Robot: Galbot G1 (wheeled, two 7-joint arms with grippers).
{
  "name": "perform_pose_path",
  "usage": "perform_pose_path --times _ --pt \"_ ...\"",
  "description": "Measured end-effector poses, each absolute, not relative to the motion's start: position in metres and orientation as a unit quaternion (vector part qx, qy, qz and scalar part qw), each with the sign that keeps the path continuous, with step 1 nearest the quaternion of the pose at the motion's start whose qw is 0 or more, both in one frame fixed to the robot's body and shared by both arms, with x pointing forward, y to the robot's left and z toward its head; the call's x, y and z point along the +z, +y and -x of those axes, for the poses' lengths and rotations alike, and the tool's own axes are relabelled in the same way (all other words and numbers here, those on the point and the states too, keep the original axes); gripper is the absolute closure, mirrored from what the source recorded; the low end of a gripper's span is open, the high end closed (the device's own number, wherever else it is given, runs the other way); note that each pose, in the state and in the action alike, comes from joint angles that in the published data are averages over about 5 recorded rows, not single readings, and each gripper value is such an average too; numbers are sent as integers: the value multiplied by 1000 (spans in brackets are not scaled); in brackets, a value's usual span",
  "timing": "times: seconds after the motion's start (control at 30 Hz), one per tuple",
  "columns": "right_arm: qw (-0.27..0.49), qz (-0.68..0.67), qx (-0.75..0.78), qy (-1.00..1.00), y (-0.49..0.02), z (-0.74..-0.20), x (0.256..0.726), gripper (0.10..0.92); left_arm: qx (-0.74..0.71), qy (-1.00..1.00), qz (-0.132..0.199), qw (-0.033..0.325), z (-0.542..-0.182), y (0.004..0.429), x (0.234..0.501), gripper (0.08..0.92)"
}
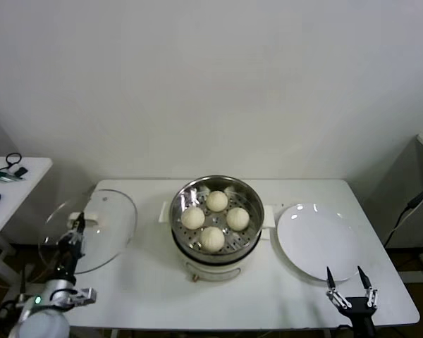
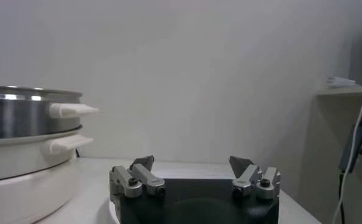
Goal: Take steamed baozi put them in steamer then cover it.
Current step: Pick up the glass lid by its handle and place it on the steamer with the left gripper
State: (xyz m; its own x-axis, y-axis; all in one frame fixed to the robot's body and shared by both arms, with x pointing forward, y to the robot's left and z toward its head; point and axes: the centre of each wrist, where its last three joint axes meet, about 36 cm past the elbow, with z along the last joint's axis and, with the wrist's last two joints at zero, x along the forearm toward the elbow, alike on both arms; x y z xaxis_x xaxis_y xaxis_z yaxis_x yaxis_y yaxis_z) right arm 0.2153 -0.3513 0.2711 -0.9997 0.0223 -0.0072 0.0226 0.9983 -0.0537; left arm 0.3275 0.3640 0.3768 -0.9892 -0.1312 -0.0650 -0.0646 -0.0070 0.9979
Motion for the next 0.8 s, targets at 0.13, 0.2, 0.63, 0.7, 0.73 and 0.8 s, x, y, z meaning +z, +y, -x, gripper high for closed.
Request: perform_pose_path --times 0.13,0.2,0.63,0.7,0.73,0.8 --pt "2 -11 -30 999 -351 -217 271 200 -693 -716 -77 25 -334 343 411 873" --pt "3 -11 -32 999 -351 -218 271 200 -686 -723 -80 27 -337 329 423 873" --pt "10 -13 -41 999 -355 -227 266 200 -655 -752 -68 21 -350 213 457 873" --pt "11 -14 -42 999 -355 -229 265 200 -653 -754 -62 17 -350 193 459 873" --pt "11 -14 -43 999 -355 -230 264 200 -652 -755 -60 15 -350 183 460 873" --pt "11 -13 -43 999 -355 -232 263 200 -651 -757 -56 10 -351 164 461 873"
